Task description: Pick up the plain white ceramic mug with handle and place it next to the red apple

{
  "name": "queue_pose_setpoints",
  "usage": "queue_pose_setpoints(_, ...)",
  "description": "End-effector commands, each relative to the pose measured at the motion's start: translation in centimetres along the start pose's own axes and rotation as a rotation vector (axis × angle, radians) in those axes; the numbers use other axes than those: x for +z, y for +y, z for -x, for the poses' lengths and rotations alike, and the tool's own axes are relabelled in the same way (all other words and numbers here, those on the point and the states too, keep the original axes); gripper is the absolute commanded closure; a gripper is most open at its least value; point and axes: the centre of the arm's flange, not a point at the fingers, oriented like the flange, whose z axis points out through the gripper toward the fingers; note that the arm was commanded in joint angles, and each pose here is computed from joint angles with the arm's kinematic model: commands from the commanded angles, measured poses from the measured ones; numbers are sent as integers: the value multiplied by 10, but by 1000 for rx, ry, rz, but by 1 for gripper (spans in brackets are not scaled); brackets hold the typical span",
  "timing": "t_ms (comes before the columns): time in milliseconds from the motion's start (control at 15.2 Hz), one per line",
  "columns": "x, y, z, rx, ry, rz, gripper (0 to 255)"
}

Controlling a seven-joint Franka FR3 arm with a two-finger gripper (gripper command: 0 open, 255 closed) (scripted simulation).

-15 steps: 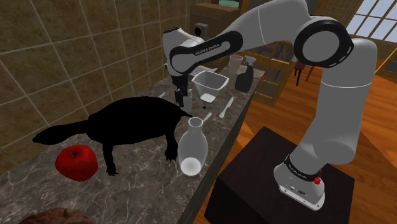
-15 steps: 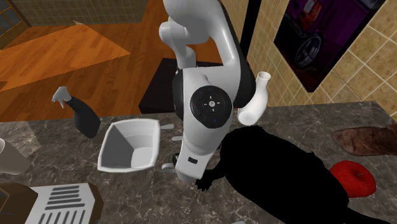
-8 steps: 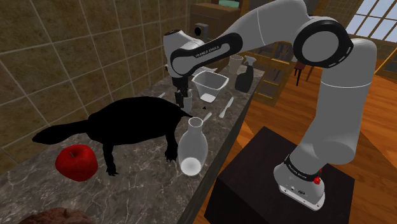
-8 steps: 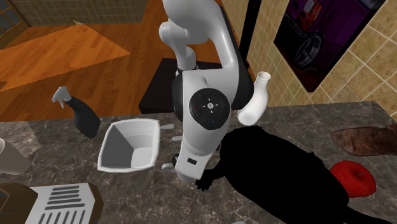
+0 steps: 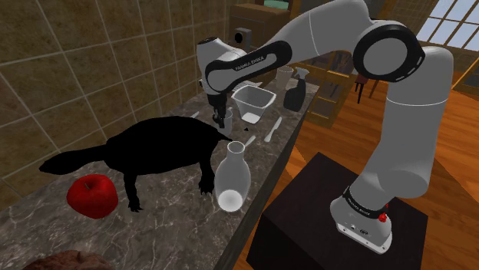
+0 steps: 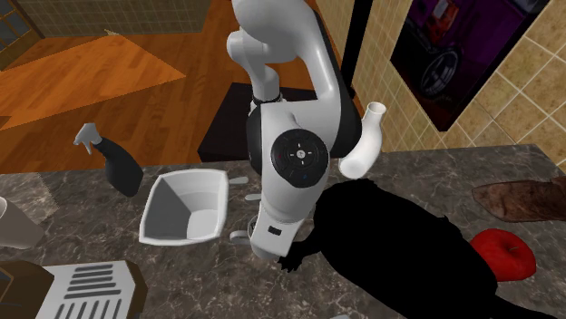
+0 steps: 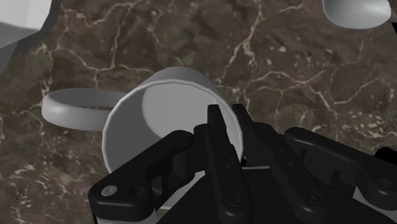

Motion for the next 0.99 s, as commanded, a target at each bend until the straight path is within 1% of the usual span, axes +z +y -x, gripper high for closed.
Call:
queue_pose_setpoints(0,0,0,0,0,0,0,255)
queue_pose_setpoints(198,0,0,0,0,0,0,255)
queue_pose_setpoints(924,-57,1,10,0,0,0,255)
